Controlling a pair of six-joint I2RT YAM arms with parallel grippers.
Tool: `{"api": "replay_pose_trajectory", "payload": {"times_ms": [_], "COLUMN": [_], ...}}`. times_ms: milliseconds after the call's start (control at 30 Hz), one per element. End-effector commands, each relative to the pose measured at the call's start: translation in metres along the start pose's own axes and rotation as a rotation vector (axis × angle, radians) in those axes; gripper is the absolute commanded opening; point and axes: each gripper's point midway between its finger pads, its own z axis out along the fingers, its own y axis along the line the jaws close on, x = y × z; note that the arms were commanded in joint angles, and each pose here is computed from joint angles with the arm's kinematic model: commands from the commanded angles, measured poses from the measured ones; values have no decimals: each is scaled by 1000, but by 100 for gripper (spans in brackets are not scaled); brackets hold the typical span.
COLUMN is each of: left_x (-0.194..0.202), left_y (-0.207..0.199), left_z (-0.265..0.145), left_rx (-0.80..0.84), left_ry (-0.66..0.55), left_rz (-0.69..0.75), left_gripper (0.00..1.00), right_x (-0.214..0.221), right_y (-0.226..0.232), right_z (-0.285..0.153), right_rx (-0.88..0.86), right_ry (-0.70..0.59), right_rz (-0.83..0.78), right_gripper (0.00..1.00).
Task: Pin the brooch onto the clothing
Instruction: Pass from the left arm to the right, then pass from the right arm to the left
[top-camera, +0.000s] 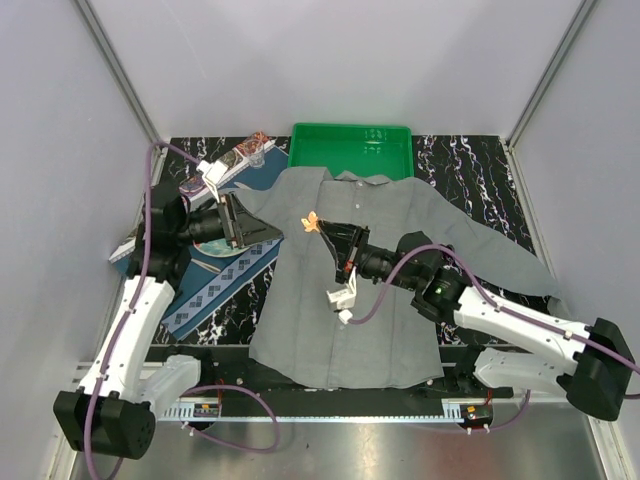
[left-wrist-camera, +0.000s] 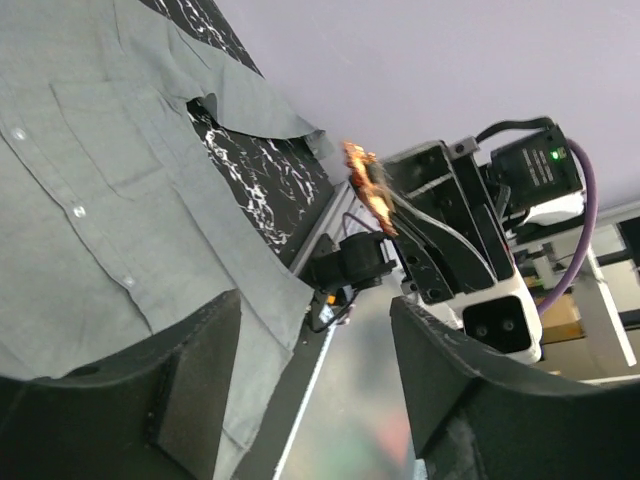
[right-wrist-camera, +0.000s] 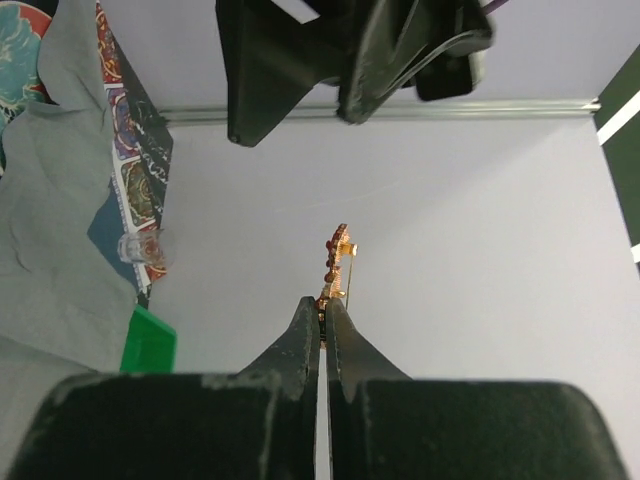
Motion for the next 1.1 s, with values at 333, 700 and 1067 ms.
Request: {"api": "replay_pose_trajectory", "payload": {"times_ms": [333,700,1067], "left_x": [-9,4,12], "left_y": [-23,-28,-33], "left_z": [22,38,47], "left_rx": [125,156,185], "left_ry": [0,55,91], "left_rz": [-28,-28,-34], "left_gripper": [67,60,45], "right_x": [-40,-50,-58], "right_y": [-10,-10,-8], "right_z": [-13,-13,-13], "right_rx": [7,13,22], "right_ry": [-134,-179,-223], "right_rz": [-122,-136,-147], "right_gripper": [0,0,0]}}
